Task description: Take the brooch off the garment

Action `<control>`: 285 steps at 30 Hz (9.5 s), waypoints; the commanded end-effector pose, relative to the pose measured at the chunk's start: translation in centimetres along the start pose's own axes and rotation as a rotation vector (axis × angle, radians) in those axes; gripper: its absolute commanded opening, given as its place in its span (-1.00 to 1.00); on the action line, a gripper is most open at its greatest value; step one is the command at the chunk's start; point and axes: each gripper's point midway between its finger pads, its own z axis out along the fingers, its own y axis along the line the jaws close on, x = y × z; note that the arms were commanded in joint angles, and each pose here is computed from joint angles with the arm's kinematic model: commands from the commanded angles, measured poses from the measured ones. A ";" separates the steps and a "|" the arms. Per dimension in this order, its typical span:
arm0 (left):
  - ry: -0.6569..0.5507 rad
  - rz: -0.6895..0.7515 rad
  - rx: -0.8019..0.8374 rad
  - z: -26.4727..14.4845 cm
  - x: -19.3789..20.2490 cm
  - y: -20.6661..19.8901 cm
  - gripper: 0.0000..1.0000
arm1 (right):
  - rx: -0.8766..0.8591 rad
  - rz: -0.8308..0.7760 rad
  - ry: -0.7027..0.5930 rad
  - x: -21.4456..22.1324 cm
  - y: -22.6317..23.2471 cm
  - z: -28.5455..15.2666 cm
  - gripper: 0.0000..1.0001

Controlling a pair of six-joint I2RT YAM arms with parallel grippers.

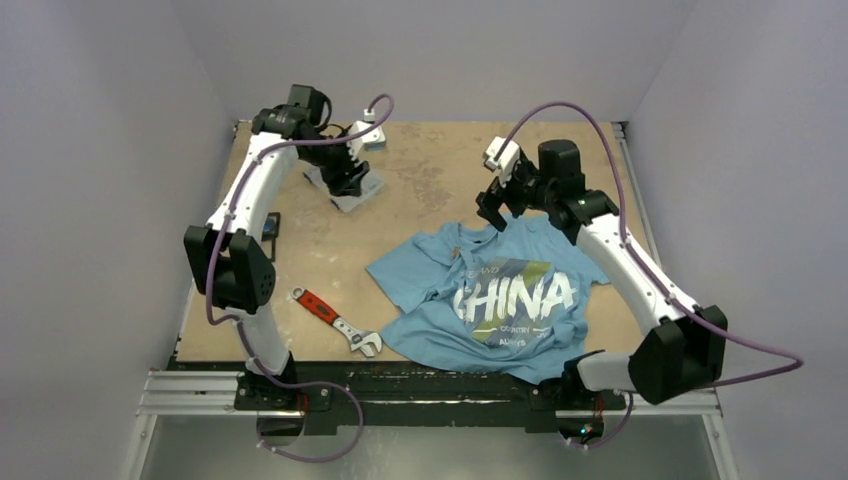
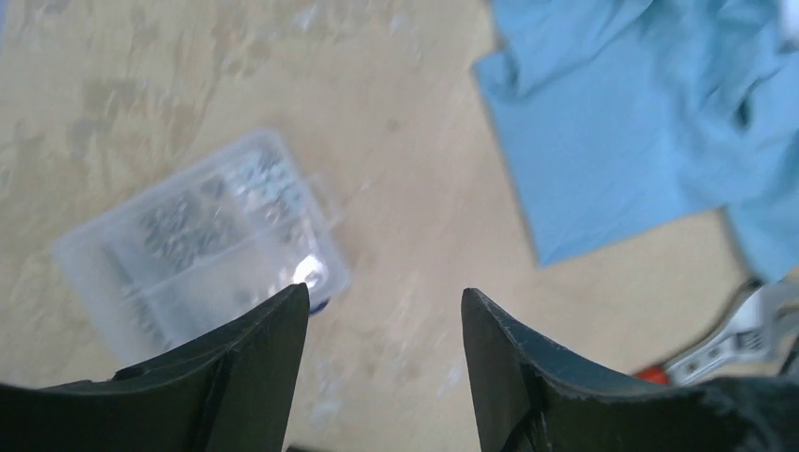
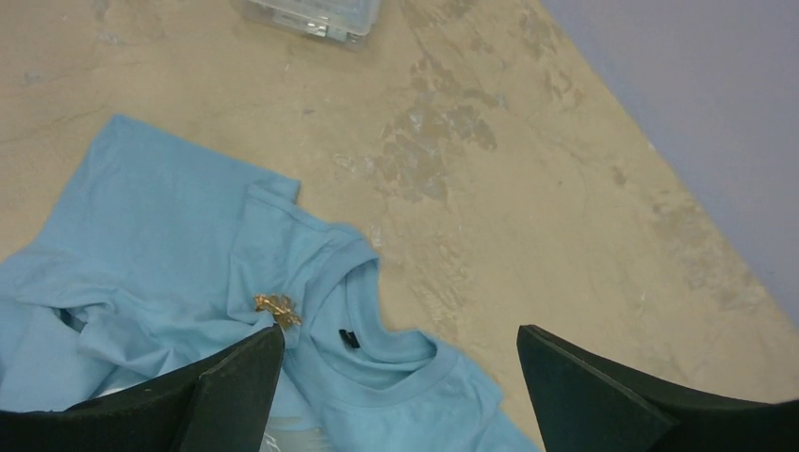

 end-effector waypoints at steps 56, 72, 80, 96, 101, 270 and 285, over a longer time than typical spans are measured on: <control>-0.160 -0.819 0.405 23.4 -10.2 -15.0 -0.46 | -0.368 0.765 0.527 16.8 9.2 3.7 -0.22; -0.175 -0.789 0.445 22.9 -11.0 -16.0 -1.00 | -0.373 0.739 0.510 16.0 8.5 3.9 -0.19; -0.275 -0.722 0.380 17.6 -13.6 -13.5 -1.00 | -0.316 0.659 0.385 13.3 6.6 3.7 -0.15; -0.331 -0.603 0.583 9.3 -15.3 -17.4 -1.00 | -0.346 0.468 -0.042 2.8 5.2 0.6 0.20; -0.389 -0.537 0.641 7.4 -16.3 -18.3 -1.00 | -0.422 0.411 -0.119 0.8 6.4 -0.6 0.11; -0.680 -0.206 0.561 8.0 -19.8 -21.3 -0.61 | -0.643 0.441 0.081 0.0 9.5 -4.3 -1.00; -0.670 -0.048 0.272 9.8 -19.2 -20.4 0.20 | -0.640 0.655 0.200 1.2 8.5 -2.8 -1.00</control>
